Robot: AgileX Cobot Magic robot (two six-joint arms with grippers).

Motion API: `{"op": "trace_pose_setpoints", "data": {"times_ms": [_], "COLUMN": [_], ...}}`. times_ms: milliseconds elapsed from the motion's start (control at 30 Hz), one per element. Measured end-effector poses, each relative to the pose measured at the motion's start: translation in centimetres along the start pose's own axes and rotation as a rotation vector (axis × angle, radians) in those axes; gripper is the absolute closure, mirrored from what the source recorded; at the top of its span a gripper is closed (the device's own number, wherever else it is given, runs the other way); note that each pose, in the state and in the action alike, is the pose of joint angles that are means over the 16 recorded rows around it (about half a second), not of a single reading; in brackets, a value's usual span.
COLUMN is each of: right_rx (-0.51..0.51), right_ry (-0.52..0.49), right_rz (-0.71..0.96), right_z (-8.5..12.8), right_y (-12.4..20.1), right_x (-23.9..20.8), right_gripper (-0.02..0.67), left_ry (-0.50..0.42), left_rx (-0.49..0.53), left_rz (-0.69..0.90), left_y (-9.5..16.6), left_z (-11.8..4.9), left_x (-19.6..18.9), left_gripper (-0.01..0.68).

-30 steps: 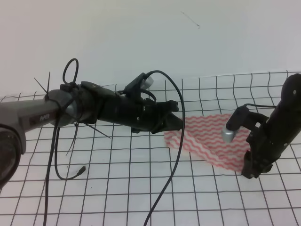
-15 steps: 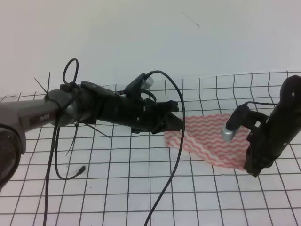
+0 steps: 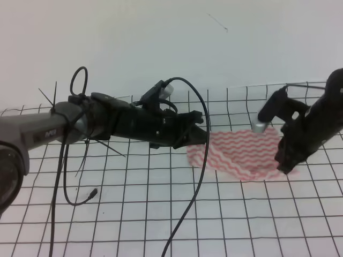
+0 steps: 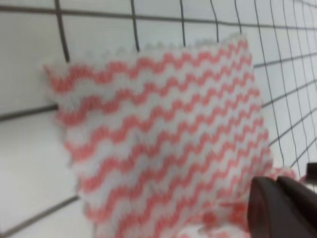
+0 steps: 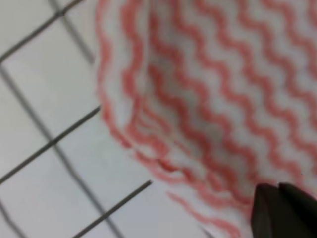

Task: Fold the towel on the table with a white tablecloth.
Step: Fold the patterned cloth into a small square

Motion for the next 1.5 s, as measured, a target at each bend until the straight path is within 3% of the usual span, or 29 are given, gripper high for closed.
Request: {"op": "trace_pose_setpoints", "data": {"times_ms": [500, 1033, 1167, 1500], "right_rx": [-0.013, 0.013, 0.021, 0.001], "right_ry": [0.091, 0.168, 0.175, 0.179], "right_rz": [-0.071, -0.136, -0.139, -0.156], "right_z": [-2.3, -4.3, -4.7, -4.8], "right_y": [-2.3, -2.6, -2.4, -2.7], "right_x": [0.5, 0.8, 1.0, 0.2], "right_gripper": [0.647, 0.648, 0.649, 0.649], "left_ry": [-0.05, -0.083, -0.081, -0.028], "left_rx": [0.065, 0.023, 0.021, 0.071], "left_rz": [-0.088, -0.067, -0.071, -0.081], "left_y": [-2.0, -1.2, -1.3, -2.7], "left_z": [0.0, 2.5, 2.5, 1.7], "left_x": [-0.2, 1.7, 1.8, 0.6], "left_gripper": [0.672, 0.665, 0.62, 0.427]}}
Point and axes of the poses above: a point on each arm's last joint axis where the gripper is mounted, x pointing out along that axis toward the gripper, z along the wrist's bending axis when the last joint is at zero, y = z × x, the point moved 4 cm from there along x, pointing out along that axis toward the gripper, and after that the axes turned 6 degrees about x, right-handed, at the moved point
